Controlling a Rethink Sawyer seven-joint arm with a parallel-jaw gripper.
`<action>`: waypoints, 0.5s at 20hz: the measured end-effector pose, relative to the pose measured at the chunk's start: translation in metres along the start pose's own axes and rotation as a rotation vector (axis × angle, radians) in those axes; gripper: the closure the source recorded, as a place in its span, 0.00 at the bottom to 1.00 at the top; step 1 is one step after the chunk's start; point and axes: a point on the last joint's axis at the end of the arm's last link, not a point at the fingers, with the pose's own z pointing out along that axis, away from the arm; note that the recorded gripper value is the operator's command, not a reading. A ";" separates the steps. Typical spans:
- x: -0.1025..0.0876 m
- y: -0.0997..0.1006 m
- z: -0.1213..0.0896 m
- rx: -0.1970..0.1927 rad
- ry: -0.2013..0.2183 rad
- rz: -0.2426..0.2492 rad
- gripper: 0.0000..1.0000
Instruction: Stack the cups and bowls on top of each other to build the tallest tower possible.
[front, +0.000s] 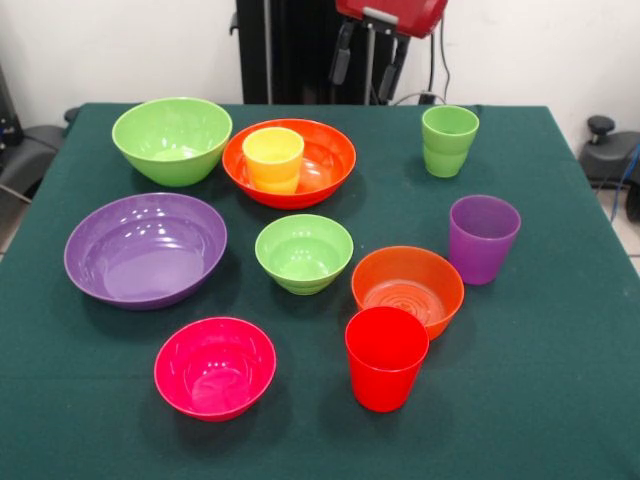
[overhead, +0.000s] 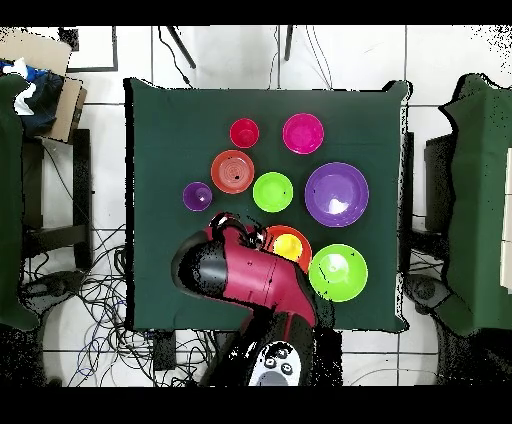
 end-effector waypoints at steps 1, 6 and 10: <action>-0.001 0.000 0.001 0.001 -0.001 0.002 0.00; -0.008 0.001 0.007 0.015 -0.007 0.010 0.00; -0.010 0.005 0.011 0.026 -0.014 0.007 0.00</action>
